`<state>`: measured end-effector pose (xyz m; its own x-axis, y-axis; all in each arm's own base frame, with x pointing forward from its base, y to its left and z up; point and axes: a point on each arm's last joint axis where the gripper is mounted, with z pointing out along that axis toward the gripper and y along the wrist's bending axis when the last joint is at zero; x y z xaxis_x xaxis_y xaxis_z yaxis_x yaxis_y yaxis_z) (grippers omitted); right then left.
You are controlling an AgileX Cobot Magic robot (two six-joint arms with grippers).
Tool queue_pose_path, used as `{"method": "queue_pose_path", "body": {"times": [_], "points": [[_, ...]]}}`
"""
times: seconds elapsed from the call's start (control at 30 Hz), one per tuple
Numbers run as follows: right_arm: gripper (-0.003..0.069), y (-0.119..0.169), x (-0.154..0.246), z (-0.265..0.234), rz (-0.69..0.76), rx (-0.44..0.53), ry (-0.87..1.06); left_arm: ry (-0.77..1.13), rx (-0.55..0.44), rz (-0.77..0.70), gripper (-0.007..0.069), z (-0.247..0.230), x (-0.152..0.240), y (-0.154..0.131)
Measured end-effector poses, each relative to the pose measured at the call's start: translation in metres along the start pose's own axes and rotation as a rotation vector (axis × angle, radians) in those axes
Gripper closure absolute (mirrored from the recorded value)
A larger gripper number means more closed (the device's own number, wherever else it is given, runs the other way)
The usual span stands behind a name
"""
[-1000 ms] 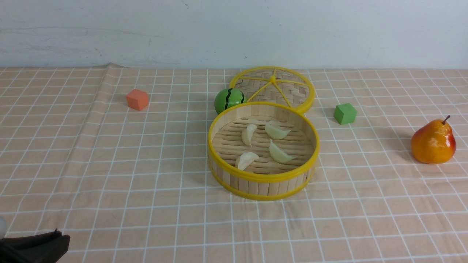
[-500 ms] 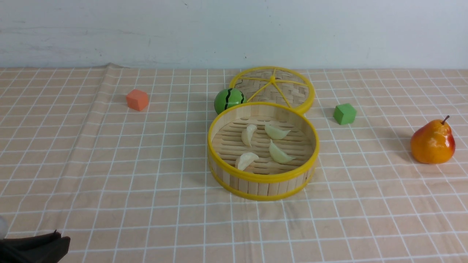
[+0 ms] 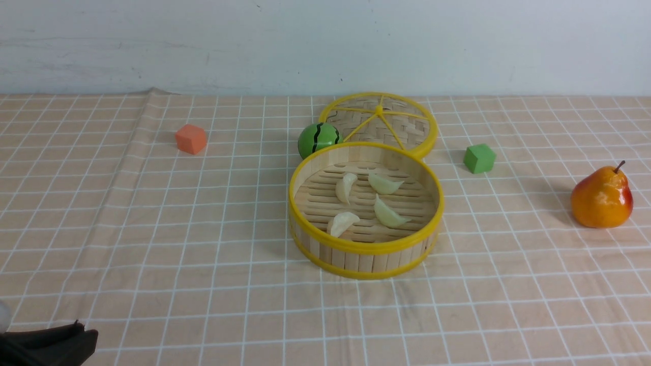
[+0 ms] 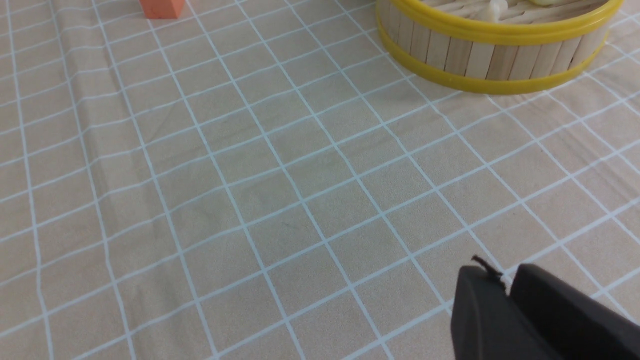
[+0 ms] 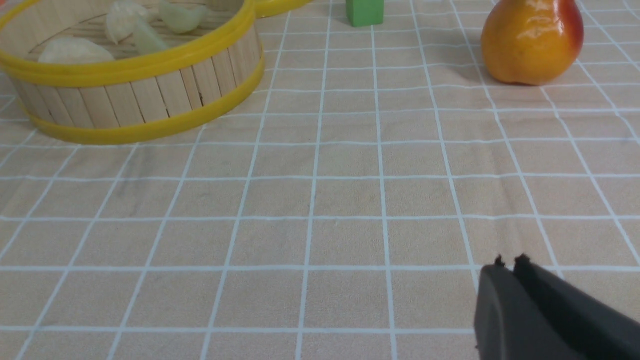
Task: Put the dumplings into the steamer on the table with the brown tablecloth.
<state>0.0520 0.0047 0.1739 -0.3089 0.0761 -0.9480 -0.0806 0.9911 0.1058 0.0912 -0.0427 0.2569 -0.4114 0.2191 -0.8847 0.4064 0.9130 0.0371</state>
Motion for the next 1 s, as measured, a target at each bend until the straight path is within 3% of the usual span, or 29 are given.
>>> {"method": "queue_pose_path", "body": {"times": [0.37, 0.57, 0.7, 0.83, 1.0], "points": [[0.0617, 0.000, 0.000, 0.000, -0.002, 0.000, 0.000, -0.014, 0.012, 0.003, 0.0534, 0.001, 0.009, -0.001], [0.0608, 0.000, 0.000, 0.000, -0.002, 0.000, 0.000, -0.007, 0.023, 0.002, 0.0534, 0.006, 0.065, 0.000], [0.0601, 0.000, 0.000, 0.000, -0.002, 0.000, 0.000, -0.094, 0.029, -0.126, 0.0534, 0.005, 0.093, 0.000], [0.0594, 0.000, 0.000, 0.000, -0.001, 0.000, -0.001, -0.289, -0.037, -0.225, 0.0534, -0.004, 0.089, 0.005], [0.0586, 0.000, 0.000, 0.000, -0.001, 0.000, -0.001, -0.336, -0.146, -0.319, 0.0534, -0.006, 0.087, 0.011]]}}
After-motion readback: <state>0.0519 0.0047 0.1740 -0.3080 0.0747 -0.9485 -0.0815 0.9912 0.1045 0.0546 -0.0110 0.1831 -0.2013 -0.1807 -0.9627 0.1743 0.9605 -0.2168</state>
